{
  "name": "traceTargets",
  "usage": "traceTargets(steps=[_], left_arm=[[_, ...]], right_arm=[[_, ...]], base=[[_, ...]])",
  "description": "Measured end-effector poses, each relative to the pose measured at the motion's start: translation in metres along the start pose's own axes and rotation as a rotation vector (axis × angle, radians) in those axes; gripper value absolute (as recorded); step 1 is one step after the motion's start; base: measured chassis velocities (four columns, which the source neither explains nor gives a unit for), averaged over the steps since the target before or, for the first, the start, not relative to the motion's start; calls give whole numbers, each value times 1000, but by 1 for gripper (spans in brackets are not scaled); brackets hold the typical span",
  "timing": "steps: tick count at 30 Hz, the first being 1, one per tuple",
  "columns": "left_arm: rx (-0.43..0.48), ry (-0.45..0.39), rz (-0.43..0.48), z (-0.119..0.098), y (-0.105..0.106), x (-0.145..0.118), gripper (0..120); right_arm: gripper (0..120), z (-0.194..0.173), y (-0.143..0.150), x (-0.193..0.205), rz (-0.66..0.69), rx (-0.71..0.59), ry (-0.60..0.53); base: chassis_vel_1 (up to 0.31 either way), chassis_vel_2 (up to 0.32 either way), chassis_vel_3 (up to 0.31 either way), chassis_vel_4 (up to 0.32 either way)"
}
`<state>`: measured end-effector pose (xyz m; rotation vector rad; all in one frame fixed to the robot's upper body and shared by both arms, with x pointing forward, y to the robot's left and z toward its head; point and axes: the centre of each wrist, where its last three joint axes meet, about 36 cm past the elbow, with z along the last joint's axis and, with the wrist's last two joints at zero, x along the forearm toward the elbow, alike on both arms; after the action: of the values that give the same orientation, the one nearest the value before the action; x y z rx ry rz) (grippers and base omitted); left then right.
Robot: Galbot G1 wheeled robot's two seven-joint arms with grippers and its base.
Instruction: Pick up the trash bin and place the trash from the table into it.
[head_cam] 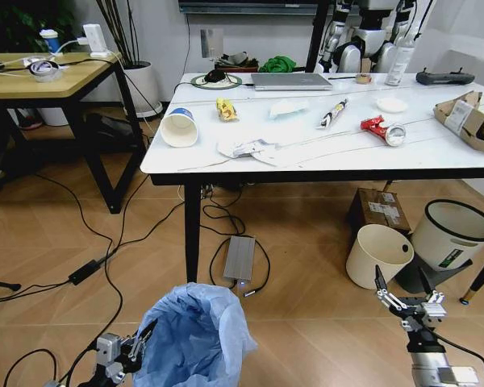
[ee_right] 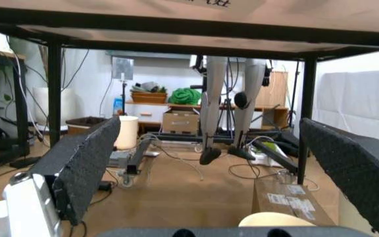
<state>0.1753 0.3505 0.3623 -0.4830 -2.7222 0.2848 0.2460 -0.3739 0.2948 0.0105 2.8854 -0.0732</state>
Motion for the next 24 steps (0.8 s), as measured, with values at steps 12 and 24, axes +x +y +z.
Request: traceTargets(steps=[12, 24], left_arm=[[1, 5, 5, 1, -6, 2, 0], [8, 19, 3, 8, -10, 2, 0]], right_arm=[[100, -2, -2, -2, -4, -3, -7], [100, -5, -4, -1, -3, -5, -12]], base=[[0, 0, 0, 0], [0, 0, 0, 0]])
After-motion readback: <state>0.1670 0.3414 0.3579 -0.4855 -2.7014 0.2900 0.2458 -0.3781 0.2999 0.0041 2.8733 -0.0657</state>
